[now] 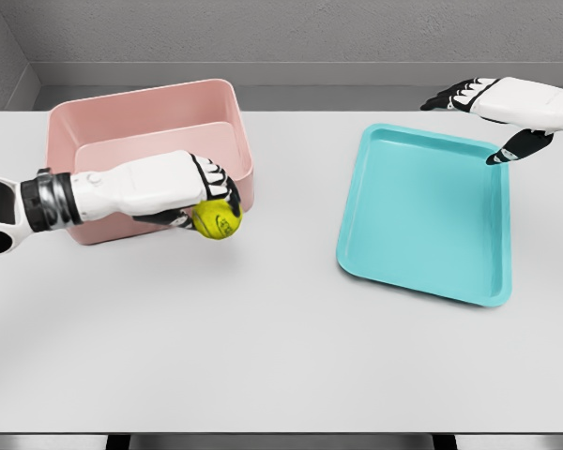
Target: Put the tennis from the blue tray into the pink basket with both arms
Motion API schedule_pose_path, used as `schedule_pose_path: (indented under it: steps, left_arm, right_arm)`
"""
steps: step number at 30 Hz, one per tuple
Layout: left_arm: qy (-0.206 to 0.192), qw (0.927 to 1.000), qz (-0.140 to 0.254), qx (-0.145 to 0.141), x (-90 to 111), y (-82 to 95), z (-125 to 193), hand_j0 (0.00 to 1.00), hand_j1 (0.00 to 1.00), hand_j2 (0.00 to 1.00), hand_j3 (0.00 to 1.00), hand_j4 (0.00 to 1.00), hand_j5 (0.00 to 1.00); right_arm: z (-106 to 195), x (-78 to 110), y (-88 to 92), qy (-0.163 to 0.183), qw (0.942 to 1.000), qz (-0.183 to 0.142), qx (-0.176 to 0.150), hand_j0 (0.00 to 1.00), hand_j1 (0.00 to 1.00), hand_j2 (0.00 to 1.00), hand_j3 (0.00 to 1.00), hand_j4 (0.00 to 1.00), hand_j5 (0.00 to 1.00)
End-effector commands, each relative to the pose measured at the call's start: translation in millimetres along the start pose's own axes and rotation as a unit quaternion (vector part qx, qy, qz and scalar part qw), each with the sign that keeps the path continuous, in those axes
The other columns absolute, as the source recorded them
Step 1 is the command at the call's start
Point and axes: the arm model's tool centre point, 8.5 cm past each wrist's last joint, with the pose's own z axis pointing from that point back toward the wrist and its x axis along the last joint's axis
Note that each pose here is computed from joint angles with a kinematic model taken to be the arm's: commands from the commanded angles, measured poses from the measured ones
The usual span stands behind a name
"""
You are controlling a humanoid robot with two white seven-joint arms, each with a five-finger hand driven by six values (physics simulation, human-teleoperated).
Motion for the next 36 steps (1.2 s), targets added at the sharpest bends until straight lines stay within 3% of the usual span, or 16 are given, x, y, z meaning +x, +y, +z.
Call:
schedule_pose_path:
  steps: [1, 36]
  left_arm:
    - [0.001, 1.0, 0.005, 0.004, -1, 1.2, 1, 0.47, 0.47, 0.47, 0.47, 0.47, 0.47]
    - [0.073, 0.9972, -0.003, 0.014, -49, 24.7, 26, 0.47, 0.47, 0.47, 0.47, 0.47, 0.47]
  right_arm:
    - [1, -0.2, -0.8, 0.0, 1.0, -0.002, -0.002, 1.0, 1.0, 1.0, 1.0, 1.0, 1.0]
    - [1, -0.6, -2.1, 0.001, 1.0, -0.002, -0.003, 1.0, 1.0, 1.0, 1.0, 1.0, 1.0]
